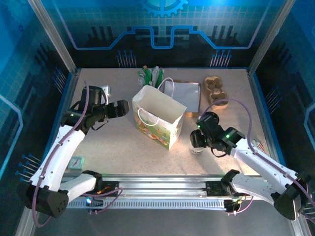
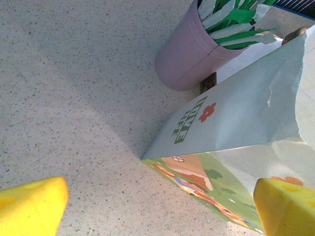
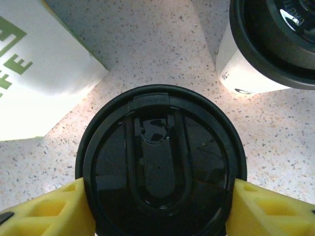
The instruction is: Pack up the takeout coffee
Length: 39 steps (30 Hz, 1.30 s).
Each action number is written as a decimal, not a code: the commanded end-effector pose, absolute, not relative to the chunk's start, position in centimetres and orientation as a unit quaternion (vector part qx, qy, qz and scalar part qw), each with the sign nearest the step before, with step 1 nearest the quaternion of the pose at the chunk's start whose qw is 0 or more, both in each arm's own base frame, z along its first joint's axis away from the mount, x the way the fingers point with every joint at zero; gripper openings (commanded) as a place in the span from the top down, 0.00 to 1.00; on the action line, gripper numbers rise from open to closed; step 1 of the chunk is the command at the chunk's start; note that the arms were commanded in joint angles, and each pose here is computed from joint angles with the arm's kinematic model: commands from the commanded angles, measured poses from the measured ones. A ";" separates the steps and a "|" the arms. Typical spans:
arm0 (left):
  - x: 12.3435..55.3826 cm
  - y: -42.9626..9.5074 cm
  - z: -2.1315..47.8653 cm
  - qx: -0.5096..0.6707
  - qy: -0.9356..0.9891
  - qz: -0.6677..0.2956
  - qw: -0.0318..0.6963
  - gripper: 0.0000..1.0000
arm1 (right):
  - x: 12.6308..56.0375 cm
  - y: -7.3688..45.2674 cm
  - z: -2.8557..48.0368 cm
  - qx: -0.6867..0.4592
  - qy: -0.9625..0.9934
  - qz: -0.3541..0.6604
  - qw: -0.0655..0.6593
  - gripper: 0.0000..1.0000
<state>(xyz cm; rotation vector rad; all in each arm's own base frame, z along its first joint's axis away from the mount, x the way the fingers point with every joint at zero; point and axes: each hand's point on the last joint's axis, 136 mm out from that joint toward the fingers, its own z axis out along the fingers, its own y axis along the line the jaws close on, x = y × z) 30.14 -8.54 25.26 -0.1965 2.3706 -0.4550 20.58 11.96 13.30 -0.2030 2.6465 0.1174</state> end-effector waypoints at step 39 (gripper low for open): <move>29.7 -7.7 26.1 -0.069 0.909 -0.164 0.377 0.02 | 19.8 12.6 15.6 -0.170 0.981 0.013 0.090 0.12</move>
